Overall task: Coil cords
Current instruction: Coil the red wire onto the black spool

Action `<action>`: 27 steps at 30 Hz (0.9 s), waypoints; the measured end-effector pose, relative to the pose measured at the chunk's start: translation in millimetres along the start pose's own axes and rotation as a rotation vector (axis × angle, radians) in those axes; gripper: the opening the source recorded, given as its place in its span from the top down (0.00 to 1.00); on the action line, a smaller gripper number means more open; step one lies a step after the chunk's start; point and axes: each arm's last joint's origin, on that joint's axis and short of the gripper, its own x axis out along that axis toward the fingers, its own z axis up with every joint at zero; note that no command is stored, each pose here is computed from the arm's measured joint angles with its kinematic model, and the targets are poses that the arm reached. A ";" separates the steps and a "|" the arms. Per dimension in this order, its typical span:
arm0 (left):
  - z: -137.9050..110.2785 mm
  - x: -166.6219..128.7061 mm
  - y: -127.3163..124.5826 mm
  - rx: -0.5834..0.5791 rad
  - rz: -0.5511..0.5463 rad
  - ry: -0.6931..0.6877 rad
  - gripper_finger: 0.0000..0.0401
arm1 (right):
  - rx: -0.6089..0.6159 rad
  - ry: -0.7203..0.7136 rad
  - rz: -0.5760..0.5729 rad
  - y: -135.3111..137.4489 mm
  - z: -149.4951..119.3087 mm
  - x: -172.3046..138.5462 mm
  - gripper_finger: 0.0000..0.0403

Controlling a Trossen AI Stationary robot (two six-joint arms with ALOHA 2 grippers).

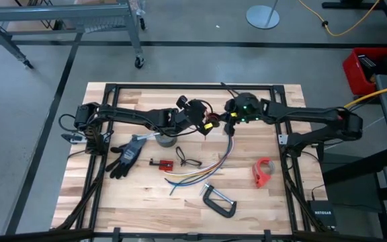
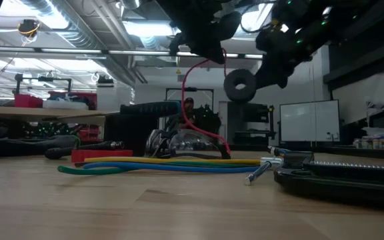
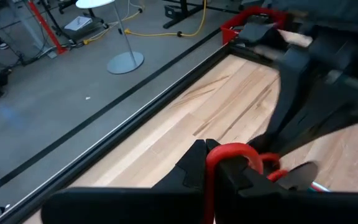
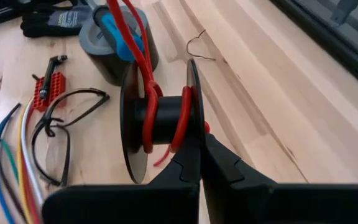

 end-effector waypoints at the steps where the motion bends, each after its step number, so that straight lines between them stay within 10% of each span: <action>1: 0.0 0.2 0.2 0.000 0.000 0.000 1.00 | 0.003 -0.001 0.000 -0.5 -0.2 5.0 1.00; 27: 6.8 -2.8 -4.2 -0.075 -0.054 -0.047 1.00 | 0.169 -0.328 -0.066 -4.7 24.5 32.0 1.00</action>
